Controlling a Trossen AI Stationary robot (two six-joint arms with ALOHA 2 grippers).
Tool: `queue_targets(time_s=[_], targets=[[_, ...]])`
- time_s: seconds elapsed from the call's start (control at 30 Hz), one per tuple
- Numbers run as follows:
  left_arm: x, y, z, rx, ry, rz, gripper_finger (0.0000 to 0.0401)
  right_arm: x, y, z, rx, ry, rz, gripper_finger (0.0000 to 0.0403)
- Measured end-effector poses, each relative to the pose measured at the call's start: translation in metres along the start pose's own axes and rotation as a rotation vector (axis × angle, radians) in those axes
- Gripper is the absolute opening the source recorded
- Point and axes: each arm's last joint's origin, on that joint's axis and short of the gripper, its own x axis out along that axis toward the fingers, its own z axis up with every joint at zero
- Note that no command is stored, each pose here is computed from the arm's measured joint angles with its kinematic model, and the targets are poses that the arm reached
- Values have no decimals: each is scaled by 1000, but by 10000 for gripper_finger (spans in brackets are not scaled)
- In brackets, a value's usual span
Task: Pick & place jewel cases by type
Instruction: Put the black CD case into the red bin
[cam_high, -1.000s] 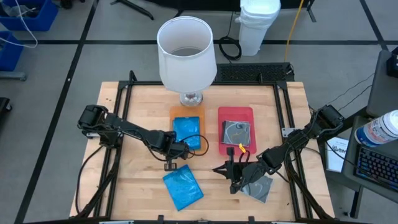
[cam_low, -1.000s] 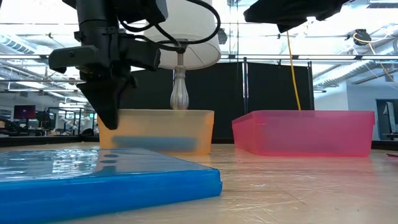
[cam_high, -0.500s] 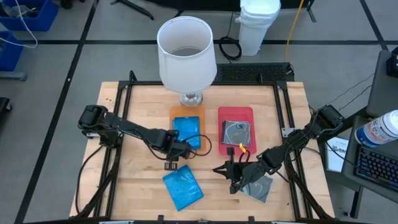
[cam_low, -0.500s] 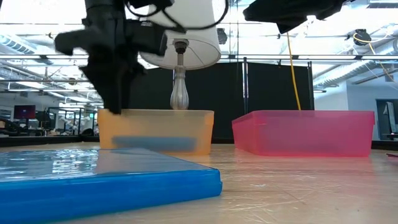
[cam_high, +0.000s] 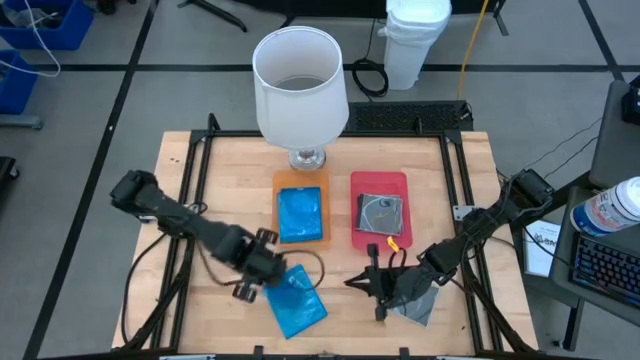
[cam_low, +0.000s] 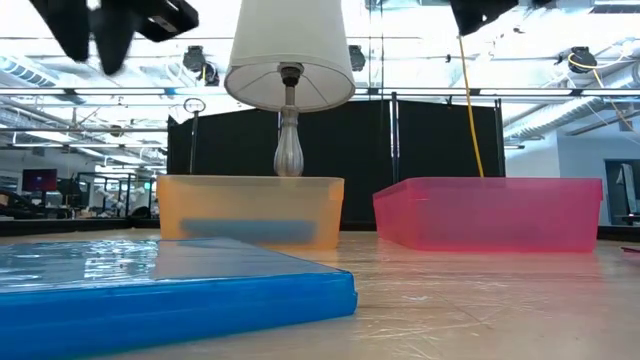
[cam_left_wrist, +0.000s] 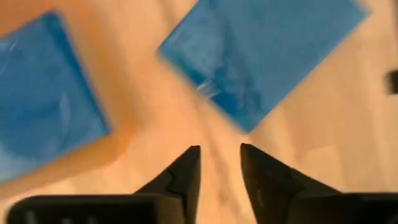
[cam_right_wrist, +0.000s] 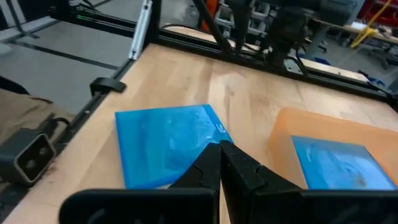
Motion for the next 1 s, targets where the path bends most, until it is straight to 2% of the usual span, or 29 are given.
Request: queue_targets(time_s=[0.13,0.27,0.33,0.43,0.57,0.67,0.83,1.0], targets=[[1,-29,-2,84,-234,-51,66,-2,3,4,-4,-42,9,0],[15,-63,-9,296,-442,-91,12,-2,2,6,-6,-56,8,0],[27,-76,-14,394,-507,-82,8,-1,2,5,-8,-52,7,0],[45,-85,-23,483,-611,-5,12,-1,1,6,-9,-54,2,0],[69,-82,-35,489,-743,126,4,1,-2,6,-25,-52,-11,0],[83,-77,-45,461,-816,182,11,3,-6,5,-4,-43,-23,0],[97,-69,-57,471,-821,206,13,10,-10,-1,-21,-12,-51,0],[102,-64,-61,501,-795,251,8,16,-22,-2,-7,-5,-159,0]])
